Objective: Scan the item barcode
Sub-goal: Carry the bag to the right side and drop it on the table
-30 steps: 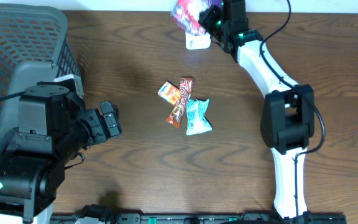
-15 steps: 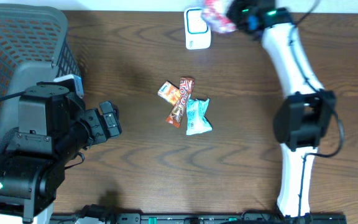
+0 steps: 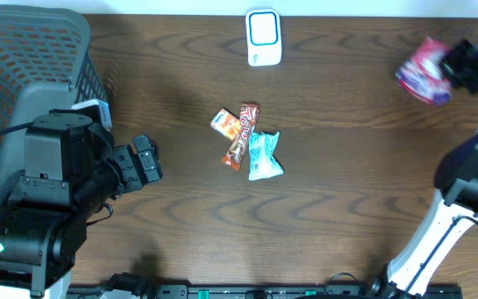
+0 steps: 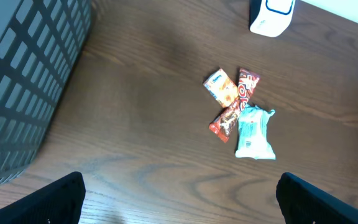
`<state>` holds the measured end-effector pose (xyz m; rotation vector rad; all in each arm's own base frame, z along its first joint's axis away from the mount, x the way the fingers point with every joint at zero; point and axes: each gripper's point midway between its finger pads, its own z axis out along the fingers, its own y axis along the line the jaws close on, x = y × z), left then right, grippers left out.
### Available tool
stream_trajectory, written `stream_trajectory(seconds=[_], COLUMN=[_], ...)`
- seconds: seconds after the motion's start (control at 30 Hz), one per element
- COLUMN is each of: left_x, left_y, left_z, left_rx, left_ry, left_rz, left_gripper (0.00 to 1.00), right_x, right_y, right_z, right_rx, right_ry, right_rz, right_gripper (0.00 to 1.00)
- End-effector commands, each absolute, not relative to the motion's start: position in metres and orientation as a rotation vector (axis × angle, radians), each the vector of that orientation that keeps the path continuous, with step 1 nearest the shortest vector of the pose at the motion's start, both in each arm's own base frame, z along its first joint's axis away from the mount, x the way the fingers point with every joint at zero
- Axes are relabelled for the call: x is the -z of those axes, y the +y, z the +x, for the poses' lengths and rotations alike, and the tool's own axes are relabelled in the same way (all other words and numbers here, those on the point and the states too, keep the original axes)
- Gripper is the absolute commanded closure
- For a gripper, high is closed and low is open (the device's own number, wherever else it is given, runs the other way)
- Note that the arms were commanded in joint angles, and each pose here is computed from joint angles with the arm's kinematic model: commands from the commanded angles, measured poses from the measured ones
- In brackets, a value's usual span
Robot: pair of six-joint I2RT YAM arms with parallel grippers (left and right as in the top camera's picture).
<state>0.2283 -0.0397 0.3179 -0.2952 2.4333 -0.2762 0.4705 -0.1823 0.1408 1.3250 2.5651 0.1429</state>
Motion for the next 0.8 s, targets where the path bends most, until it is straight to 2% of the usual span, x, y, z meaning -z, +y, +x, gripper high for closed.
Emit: stream_trajectory(seconds=[0.0, 0.03, 0.07, 0.1, 0.17, 0.27, 0.4, 0.53, 0.57, 0.63, 0.67, 0.73, 0.77], left_x=[-0.318, -0.318, -0.318, -0.318, -0.318, -0.318, -0.318, -0.318, -0.318, -0.318, -0.318, -0.318, -0.318], left_y=[-0.037, -0.037, -0.037, -0.037, -0.037, -0.037, -0.037, -0.037, -0.037, -0.037, -0.037, -0.037, -0.037], left_z=[0.228, 0.228, 0.228, 0.228, 0.228, 0.228, 0.228, 0.228, 0.228, 0.228, 0.228, 0.228, 0.228], left_rx=[0.258, 0.258, 0.258, 0.258, 0.258, 0.258, 0.258, 0.258, 0.258, 0.258, 0.258, 0.258, 0.258], left_ry=[2.432, 2.432, 2.432, 2.432, 2.432, 2.432, 2.432, 2.432, 2.432, 2.432, 2.432, 2.432, 2.432], left_rz=[-0.295, -0.295, -0.295, -0.295, -0.295, -0.295, -0.295, -0.295, -0.295, -0.295, -0.295, -0.295, -0.295], left_gripper=[0.02, 0.02, 0.02, 0.02, 0.02, 0.02, 0.02, 0.02, 0.02, 0.02, 0.02, 0.02, 0.02], right_x=[-0.155, -0.154, -0.153, -0.152, -0.151, -0.151, -0.152, -0.149, -0.148, -0.147, -0.147, -0.147, -0.146], right_y=[-0.238, -0.247, -0.252, -0.257, -0.261, -0.254, -0.233, -0.222, -0.222, -0.226, -0.229, -0.230, -0.231], right_z=[0.427, 0.417, 0.411, 0.406, 0.400, 0.404, 0.414, 0.405, 0.399, 0.383, 0.370, 0.355, 0.352], right_rx=[0.103, 0.113, 0.112, 0.113, 0.098, -0.001, -0.164, -0.137, -0.092, 0.021, 0.103, 0.181, 0.194], right_ry=[2.554, 2.555, 2.556, 2.555, 2.561, 2.593, 2.619, 2.697, 2.723, 2.773, 2.809, 2.854, 2.865], right_rz=[1.391, 1.426, 1.448, 1.470, 1.485, 1.429, 1.374, 1.347, 1.353, 1.377, 1.394, 1.417, 1.419], right_gripper=[0.88, 0.56, 0.37, 0.27, 0.16, 0.08, 0.07, 0.16, 0.23, 0.53, 0.77, 0.95, 0.99])
